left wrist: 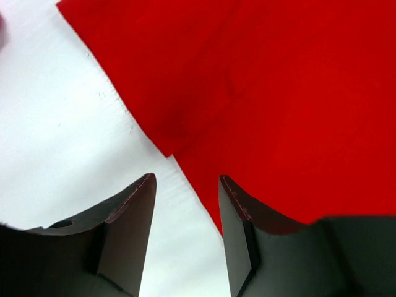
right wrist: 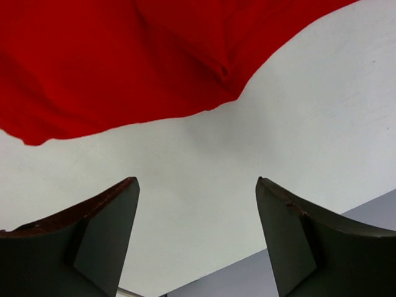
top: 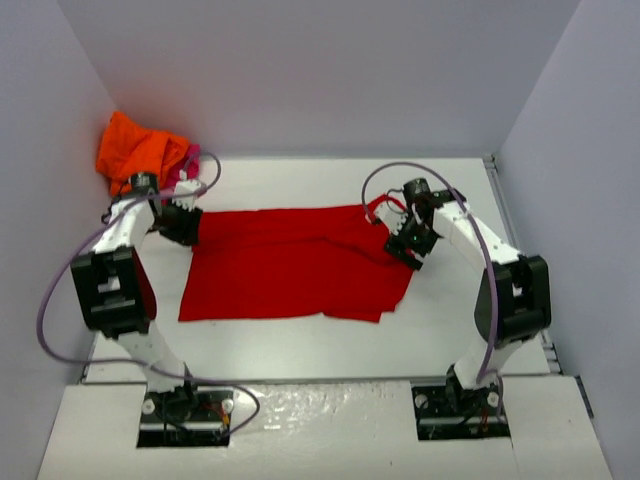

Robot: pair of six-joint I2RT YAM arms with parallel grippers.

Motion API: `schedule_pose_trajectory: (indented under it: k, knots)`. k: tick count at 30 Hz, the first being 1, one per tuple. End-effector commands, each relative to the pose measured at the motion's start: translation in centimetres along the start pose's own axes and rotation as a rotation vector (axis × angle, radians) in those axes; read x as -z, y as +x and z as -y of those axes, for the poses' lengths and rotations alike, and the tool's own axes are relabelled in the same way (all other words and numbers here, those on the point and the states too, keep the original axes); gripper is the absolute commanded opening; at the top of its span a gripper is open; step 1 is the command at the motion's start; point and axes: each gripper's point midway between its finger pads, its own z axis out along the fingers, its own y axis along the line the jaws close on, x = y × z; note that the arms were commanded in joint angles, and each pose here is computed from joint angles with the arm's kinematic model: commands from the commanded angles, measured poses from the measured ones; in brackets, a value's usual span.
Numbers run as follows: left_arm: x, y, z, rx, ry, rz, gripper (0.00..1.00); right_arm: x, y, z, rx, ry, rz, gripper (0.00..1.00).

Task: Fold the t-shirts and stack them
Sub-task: Fold the flattened tshirt in 1/3 of the way

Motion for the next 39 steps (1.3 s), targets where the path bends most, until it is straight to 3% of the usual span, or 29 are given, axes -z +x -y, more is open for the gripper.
schedule_pose_trajectory:
  k: [1, 6, 8, 12, 15, 22, 26, 31, 39]
  knots:
    - [5.1, -4.4, -0.3, -0.112, -0.082, 0.160, 0.42, 4.5, -1.0, 1.1, 0.022, 0.060, 0.097, 0.70]
    - [5.8, -7.8, -1.9, -0.079, -0.101, 0.206, 0.44, 6.6, -3.7, 4.3, 0.009, 0.144, 0.152, 0.60]
    - [5.7, -9.5, -2.6, -0.070, -0.105, 0.234, 0.43, 6.9, -5.0, 6.1, -0.005, 0.181, 0.166, 0.46]
    - [3.7, -11.8, -4.6, -0.030, -0.107, 0.236, 0.14, 5.7, -6.7, 8.7, -0.054, 0.209, 0.154, 0.09]
    - [2.7, -13.2, -5.5, -0.025, -0.123, 0.241, 0.02, 3.4, -7.9, 9.8, -0.082, 0.191, 0.141, 0.02]
    - [0.1, -15.4, -5.6, -0.056, -0.128, 0.237, 0.00, -1.1, -13.0, 12.5, -0.133, 0.185, 0.168, 0.00]
    - [-0.5, -16.3, -5.2, -0.048, -0.093, 0.249, 0.00, -1.3, -15.4, 13.8, -0.147, 0.219, 0.206, 0.00]
    - [-2.3, -16.1, -2.5, -0.079, -0.003, 0.222, 0.00, -1.4, -16.9, 12.3, -0.110, 0.161, 0.256, 0.00]
    - [-6.2, -13.9, 4.2, -0.154, 0.167, 0.095, 0.00, -3.0, -17.6, 9.2, -0.058, 0.105, 0.229, 0.00]
